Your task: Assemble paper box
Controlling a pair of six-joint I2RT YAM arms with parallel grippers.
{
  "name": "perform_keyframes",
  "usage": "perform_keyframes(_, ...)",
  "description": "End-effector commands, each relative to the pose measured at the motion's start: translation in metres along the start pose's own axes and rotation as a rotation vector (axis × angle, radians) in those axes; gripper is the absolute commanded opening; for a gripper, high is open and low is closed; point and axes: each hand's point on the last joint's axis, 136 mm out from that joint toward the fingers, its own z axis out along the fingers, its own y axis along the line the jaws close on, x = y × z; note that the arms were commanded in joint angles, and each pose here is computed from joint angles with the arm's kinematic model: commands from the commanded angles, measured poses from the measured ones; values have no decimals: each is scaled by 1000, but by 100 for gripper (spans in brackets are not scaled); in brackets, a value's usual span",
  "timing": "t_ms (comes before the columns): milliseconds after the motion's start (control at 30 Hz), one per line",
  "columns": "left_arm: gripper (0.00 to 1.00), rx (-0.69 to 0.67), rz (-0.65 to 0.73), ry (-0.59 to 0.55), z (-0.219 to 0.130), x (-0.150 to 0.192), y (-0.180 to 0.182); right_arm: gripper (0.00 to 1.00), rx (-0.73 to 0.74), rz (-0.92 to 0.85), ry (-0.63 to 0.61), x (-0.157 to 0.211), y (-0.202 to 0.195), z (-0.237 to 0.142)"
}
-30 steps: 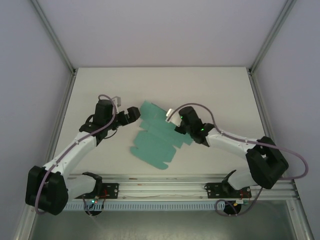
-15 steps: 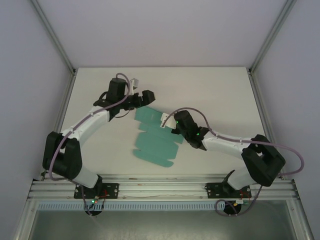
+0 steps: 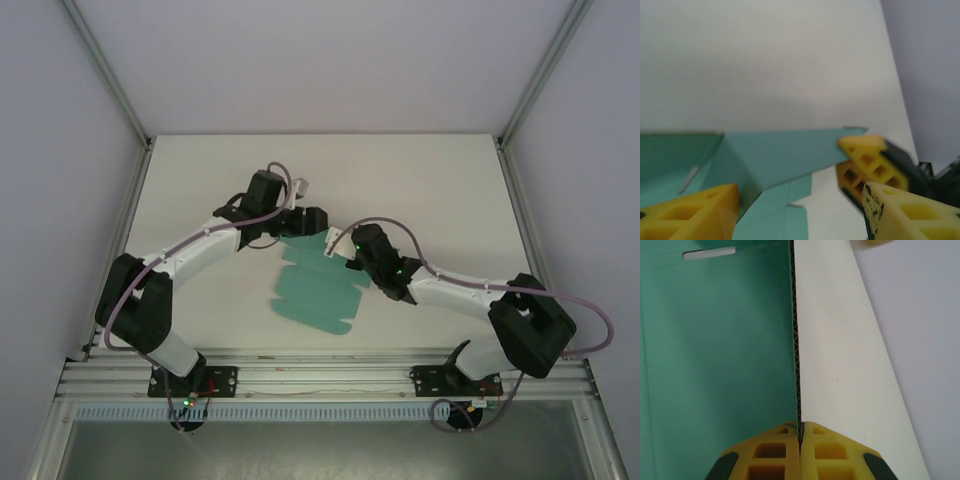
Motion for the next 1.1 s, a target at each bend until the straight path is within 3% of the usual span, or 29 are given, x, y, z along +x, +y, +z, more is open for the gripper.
perform_keyframes(0, 65, -32, -12, -50, -10, 4, 1, 0, 72, 70, -34, -10, -19, -10)
perform_keyframes(233, 63, 22, -60, -101, -6, 1, -3, 0, 6, 68, -98, -18, -6, -15)
perform_keyframes(400, 62, 91, -35, -102, -9, -5, -20, 0, 9, 54, -79, -15, -5, -13)
perform_keyframes(800, 72, -287, 85, -323, -85, -38, 5, 0, 5, 31, -43, -9, -2, -9)
perform_keyframes(900, 71, -307, 83, -289, -71, -47, 8, 0, 2, 36, -57, -11, -2, -10)
perform_keyframes(1067, 65, -172, 44, -142, -27, -37, -4, 0, 19, 42, -49, -10, -5, -9)
